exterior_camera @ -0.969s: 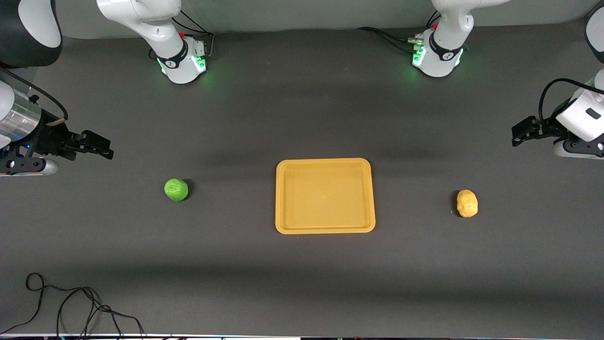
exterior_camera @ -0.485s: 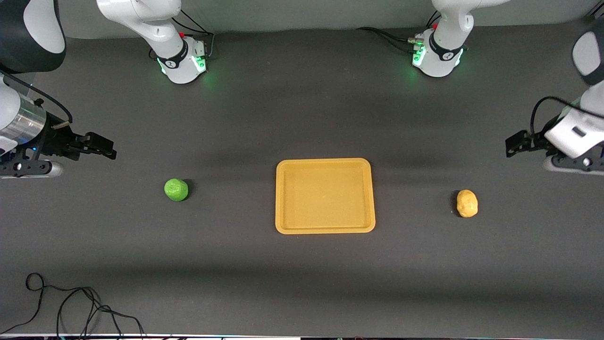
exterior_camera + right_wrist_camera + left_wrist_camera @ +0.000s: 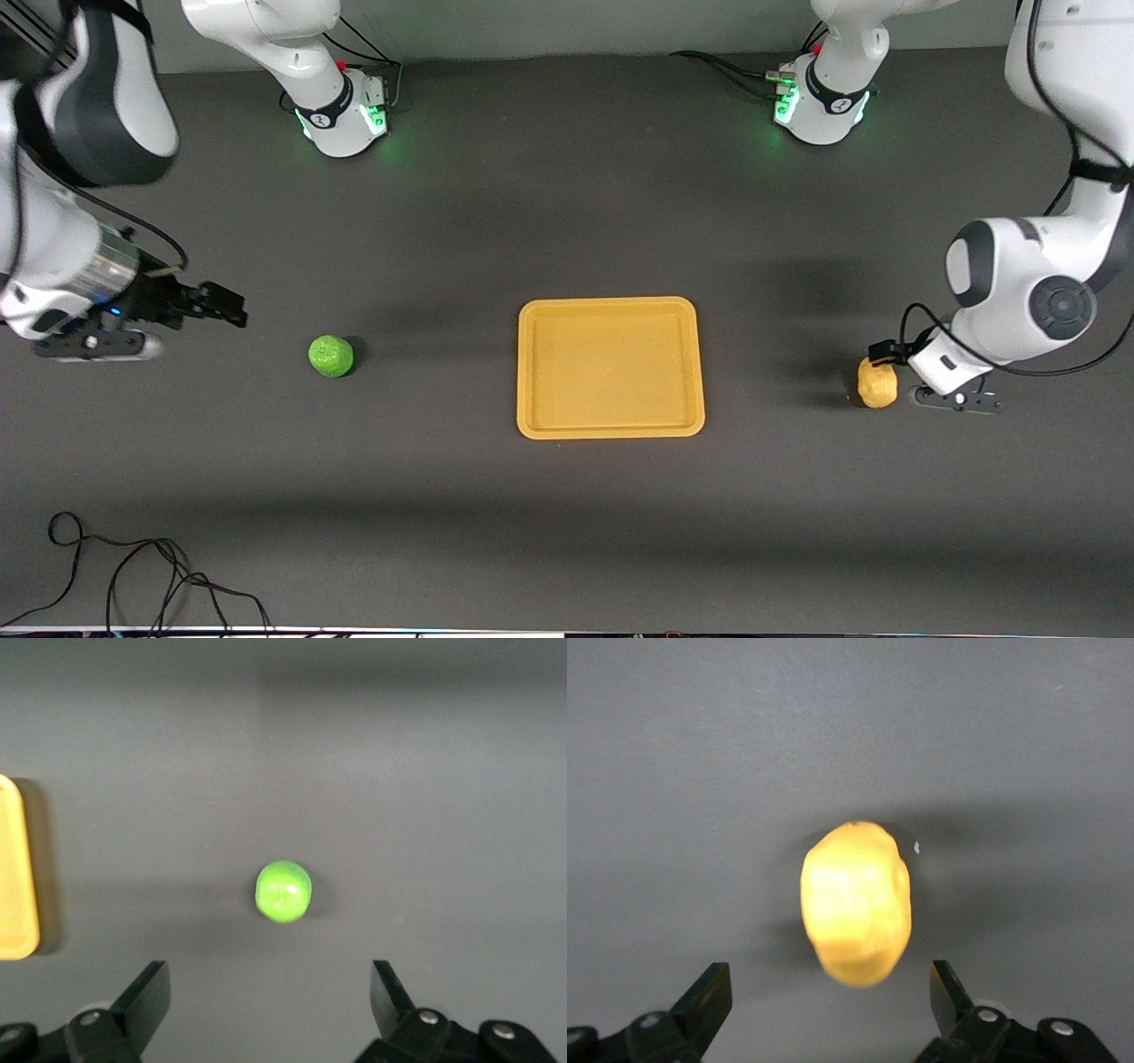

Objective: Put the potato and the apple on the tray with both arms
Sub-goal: 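Lower the right gripper onto the apple while the left gripper grasps the potato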

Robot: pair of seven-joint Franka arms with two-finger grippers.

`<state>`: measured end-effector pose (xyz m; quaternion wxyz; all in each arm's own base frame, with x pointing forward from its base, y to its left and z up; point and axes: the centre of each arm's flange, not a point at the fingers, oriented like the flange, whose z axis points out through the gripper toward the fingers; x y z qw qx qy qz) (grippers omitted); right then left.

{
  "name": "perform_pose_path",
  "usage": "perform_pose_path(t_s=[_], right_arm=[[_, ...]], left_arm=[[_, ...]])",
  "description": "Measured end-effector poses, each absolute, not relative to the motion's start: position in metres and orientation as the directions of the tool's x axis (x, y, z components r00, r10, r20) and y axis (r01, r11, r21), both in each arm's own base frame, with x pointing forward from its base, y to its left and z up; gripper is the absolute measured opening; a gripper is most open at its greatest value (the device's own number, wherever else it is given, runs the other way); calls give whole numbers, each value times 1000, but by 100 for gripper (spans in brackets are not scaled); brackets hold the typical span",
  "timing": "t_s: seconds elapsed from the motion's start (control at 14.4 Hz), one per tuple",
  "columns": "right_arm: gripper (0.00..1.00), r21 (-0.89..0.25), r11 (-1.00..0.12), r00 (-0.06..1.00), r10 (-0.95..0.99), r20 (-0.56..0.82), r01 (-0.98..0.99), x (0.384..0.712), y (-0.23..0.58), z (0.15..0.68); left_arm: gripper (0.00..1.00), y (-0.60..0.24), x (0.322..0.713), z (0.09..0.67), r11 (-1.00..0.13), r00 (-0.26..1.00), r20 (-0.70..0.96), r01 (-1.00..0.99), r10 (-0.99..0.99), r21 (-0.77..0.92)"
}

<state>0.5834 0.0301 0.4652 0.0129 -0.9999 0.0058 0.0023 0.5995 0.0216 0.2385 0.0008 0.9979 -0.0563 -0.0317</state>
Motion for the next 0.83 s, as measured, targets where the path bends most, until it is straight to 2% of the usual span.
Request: perform_pose_path(t_s=[0.42,0.55,0.62,0.69,0.83], right_arm=[[100,-22,-1000,999,-7,34,-6,554,34,309],[100,-20,-1000,1000,12,6,12,549,44,280],[100,-20,-1000,1000,18,0,18,549,47,271],[100,-20,-1000,1000,20,-2,20,550,49,263],[100,-19,-1000,1000,16,2,16,551,48,245]], left_arm=[[97,16,601,206,-996,995,-44,-90,-90,12],[77,16,601,205,-996,995,-46,-90,-90,13],[63,15,602,206,-996,995,-44,-91,-92,13],[59,13,602,208,-996,995,-41,-93,-94,13],[59,9,606,218,-996,996,-29,-86,-87,11]])
